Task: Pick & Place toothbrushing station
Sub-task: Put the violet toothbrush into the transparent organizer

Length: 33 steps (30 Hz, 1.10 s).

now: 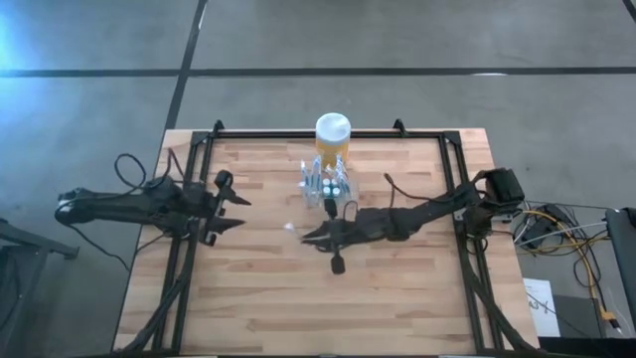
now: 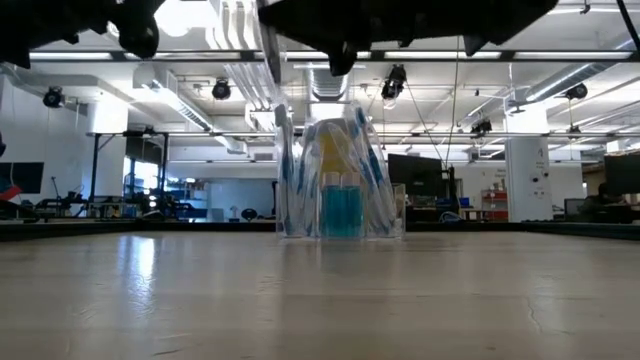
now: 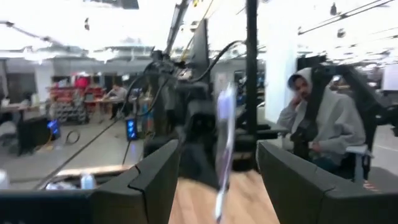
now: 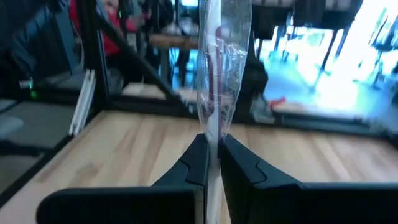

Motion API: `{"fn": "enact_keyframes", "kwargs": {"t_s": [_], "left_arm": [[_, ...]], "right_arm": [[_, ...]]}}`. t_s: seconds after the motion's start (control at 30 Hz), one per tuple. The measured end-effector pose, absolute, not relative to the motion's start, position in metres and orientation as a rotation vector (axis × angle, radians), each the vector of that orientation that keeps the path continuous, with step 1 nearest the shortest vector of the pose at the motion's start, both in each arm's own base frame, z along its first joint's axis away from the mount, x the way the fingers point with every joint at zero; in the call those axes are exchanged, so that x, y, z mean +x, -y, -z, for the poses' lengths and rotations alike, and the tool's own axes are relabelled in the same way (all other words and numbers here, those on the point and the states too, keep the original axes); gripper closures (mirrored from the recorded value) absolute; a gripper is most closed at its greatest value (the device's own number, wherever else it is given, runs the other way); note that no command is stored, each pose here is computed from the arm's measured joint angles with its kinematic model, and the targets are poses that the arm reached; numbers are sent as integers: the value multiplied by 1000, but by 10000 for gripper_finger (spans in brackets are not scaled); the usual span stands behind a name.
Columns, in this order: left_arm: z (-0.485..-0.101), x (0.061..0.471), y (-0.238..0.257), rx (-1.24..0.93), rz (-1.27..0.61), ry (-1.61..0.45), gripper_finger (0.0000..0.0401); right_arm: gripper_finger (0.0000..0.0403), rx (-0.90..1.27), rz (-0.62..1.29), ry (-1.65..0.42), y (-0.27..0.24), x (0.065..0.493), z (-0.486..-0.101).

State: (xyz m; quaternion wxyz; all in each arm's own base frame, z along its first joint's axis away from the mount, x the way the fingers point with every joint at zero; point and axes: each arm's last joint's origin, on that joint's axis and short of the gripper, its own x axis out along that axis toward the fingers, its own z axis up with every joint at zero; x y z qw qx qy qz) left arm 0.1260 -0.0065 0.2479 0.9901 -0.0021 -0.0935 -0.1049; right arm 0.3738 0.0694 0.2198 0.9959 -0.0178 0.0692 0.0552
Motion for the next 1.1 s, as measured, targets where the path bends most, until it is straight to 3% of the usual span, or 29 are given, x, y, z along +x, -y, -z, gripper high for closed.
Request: {"fn": "enact_keyframes", "kwargs": {"t_s": [0.43,1.1], "left_arm": [[-228,169,11,-35,225,94,178],[-259,222,14,-10,219,79,178]], "right_arm": [[385,-97,-18,-64,-64,375,-220],[384,-97,32,-55,-62,373,-218]]}}
